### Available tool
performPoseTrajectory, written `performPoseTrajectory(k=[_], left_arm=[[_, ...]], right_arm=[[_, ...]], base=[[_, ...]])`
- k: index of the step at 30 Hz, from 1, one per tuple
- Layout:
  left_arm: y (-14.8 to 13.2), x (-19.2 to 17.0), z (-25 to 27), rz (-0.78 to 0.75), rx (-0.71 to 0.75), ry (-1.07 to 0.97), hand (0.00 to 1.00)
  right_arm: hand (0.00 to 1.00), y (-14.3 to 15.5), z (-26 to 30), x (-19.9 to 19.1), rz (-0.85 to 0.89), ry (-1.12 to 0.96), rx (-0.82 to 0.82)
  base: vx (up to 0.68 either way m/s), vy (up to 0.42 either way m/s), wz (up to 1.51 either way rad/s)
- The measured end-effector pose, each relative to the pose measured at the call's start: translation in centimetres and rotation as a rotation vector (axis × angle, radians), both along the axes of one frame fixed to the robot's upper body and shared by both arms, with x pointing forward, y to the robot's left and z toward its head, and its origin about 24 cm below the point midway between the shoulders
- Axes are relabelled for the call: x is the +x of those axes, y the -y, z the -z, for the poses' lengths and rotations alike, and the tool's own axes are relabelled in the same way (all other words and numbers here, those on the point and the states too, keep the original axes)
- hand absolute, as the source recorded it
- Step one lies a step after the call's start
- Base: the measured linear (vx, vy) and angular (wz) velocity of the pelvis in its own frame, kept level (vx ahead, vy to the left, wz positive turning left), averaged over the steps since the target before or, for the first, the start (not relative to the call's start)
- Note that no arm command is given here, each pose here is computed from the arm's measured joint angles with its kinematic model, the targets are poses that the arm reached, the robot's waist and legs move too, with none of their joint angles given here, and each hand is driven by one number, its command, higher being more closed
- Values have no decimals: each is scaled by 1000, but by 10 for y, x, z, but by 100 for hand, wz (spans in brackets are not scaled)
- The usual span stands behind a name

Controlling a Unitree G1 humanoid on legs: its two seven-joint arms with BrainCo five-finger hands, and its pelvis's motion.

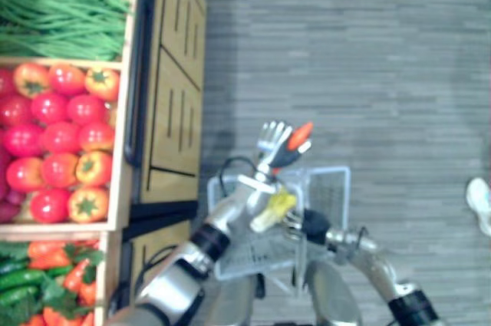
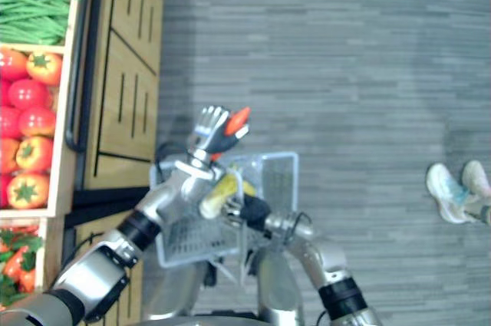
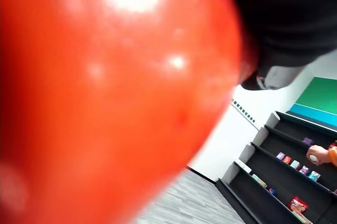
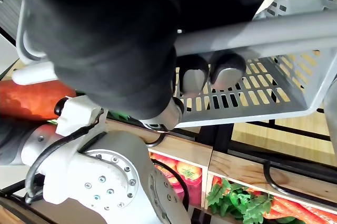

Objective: Pick vegetable in the basket

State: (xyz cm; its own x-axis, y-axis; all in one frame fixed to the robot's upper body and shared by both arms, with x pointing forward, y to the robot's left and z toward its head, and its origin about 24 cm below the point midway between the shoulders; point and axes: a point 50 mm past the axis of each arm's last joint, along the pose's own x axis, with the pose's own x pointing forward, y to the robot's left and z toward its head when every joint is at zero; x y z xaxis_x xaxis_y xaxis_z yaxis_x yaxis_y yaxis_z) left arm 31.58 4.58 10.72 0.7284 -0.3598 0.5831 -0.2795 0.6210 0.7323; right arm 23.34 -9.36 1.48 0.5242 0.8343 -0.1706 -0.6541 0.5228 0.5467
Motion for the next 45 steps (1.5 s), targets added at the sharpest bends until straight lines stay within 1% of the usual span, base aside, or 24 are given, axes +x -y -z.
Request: performPoseTrajectory(k=[4,7,11,13,18,22,24,28,30,34,39,40,45], left_arm=[[4,-6,5,21,-14,-38,100],[3,-11,10,8,-32,-57,100],[-8,-18,29,-52,-71,-130,100],[-13,-21,33,-79,-98,-131,100],[-26,-18,24,-139,-169,-89,100],[-38,-14,25,-182,-237,-123,100],[-42,-13,30,-200,-240,-139,100],[-40,-16,41,-209,-277,-193,100],[-37,-16,46,-210,-272,-219,100],[-26,-23,56,-162,-240,-278,100],[-25,-36,76,-160,-228,-358,100],[-25,-39,79,-160,-230,-374,0],[-21,-52,92,-124,-247,-441,0]], right_arm=[[100,-2,2,1,19,9,-9],[100,-1,2,3,40,22,-12],[100,7,1,6,80,31,-8],[100,10,1,7,94,35,-9],[100,17,-4,12,137,67,2],[100,20,-7,14,150,81,5],[100,22,-6,13,159,77,3],[100,22,-4,11,171,68,-1],[100,23,-3,12,187,68,-7],[100,22,-5,11,216,75,-6],[100,20,-7,7,239,103,16],[100,20,-7,7,240,102,19],[100,20,-7,-1,251,118,34]], base=[[12,122,6],[-4,67,4],[-12,40,9],[-12,4,2],[-42,-15,5],[-19,-11,0],[0,0,0],[58,17,-2],[64,50,-1],[62,78,0],[35,53,-1],[24,51,-3],[6,30,-1]])
